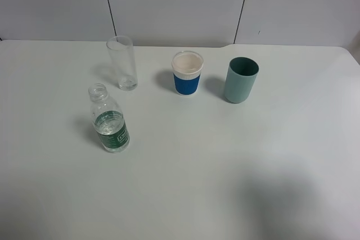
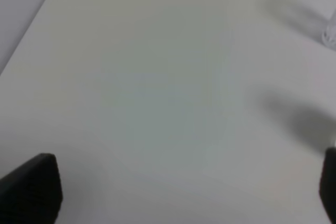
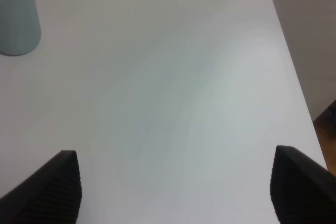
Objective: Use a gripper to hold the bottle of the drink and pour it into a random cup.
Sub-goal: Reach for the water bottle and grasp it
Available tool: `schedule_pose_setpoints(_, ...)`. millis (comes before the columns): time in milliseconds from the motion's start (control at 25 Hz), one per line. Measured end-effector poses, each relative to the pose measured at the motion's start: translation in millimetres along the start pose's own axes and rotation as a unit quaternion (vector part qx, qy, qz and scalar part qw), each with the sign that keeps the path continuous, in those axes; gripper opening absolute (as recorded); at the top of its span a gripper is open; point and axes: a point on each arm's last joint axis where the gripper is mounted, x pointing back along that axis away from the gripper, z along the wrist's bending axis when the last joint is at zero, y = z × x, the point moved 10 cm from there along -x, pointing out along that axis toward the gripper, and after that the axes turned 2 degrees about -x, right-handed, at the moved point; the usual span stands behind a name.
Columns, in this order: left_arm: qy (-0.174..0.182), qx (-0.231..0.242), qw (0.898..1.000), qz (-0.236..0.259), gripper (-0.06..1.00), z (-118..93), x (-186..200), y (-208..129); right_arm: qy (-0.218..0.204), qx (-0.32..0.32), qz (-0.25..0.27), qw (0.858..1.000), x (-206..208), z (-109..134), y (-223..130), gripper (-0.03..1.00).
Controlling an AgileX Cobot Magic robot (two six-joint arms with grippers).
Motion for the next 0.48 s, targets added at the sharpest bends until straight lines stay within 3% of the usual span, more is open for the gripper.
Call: schedule_pose_setpoints(480,0.0,-0.001,1.0,0.0,1.0,0.0,0.0,0.0,0.0,0.0,0.0,1.0,0.0,0.0,0.0,0.74)
